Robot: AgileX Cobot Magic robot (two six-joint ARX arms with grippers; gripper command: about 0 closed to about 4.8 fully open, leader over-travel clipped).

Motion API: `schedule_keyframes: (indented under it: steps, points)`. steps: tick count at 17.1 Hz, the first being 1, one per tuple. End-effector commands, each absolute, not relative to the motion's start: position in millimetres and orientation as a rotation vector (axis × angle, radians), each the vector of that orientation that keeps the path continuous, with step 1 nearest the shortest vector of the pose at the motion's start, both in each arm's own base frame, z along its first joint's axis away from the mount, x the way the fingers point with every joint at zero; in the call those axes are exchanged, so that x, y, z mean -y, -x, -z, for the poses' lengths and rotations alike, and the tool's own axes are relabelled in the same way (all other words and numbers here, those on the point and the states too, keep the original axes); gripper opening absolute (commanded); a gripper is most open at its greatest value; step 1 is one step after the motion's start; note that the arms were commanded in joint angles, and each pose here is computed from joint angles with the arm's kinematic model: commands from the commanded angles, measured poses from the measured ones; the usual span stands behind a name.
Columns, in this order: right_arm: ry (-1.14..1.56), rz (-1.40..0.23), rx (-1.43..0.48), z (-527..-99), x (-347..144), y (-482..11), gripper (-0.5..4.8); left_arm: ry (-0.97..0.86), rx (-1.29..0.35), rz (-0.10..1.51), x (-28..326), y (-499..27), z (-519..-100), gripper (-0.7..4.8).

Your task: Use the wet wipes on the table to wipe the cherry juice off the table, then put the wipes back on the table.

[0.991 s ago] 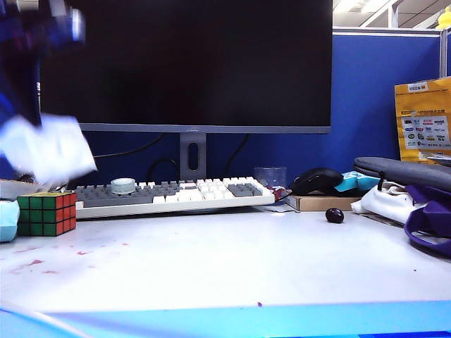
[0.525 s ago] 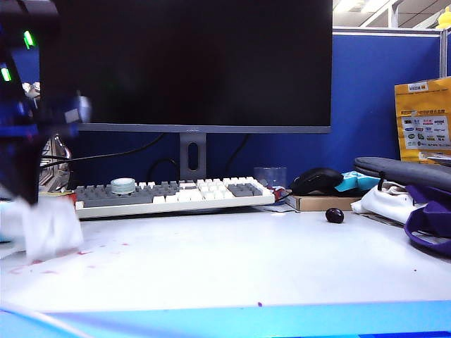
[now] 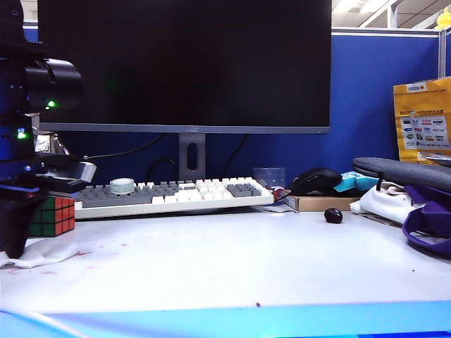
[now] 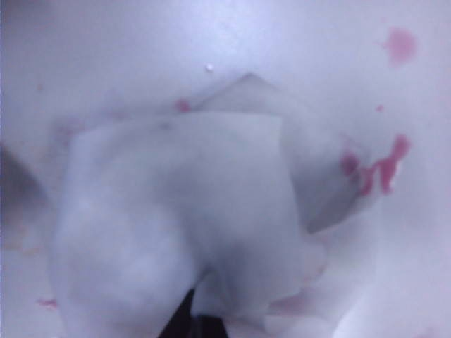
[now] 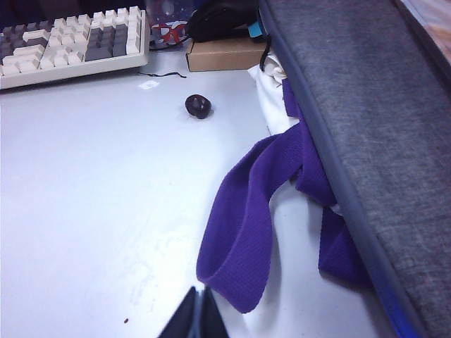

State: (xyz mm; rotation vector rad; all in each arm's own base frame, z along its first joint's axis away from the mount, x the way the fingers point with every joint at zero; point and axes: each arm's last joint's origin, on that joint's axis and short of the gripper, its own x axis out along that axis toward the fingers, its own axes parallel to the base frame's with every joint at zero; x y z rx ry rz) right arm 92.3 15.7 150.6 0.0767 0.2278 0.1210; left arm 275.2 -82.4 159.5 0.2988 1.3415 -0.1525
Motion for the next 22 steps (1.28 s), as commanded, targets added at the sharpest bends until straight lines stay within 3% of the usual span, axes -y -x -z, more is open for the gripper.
schedule_keyframes:
  steps: [1,8,10,20,22]
  points:
    - [-0.075,-0.124,-0.223,-150.6,-15.9,-92.5,0.0,-0.439,-1.589,0.012,67.0,-248.0,-135.8,-0.05]
    - [-0.075,-0.124,-0.222,-150.6,-15.9,-92.5,-0.01,-0.431,-1.821,-0.059,36.5,-227.1,-131.4,-0.05]
    - [-0.075,-0.124,-0.223,-150.6,-15.9,-92.5,0.0,-0.414,-1.817,-0.052,34.6,-228.3,-131.0,-0.05]
    - [-0.075,-0.125,-0.222,-150.6,-15.9,-92.5,0.0,0.068,-1.483,0.398,58.2,-268.1,-138.1,-0.05]
    - [-0.075,-0.125,-0.223,-150.6,-16.0,-92.5,0.0,0.127,-1.393,0.408,61.4,-279.6,-143.9,-0.05]
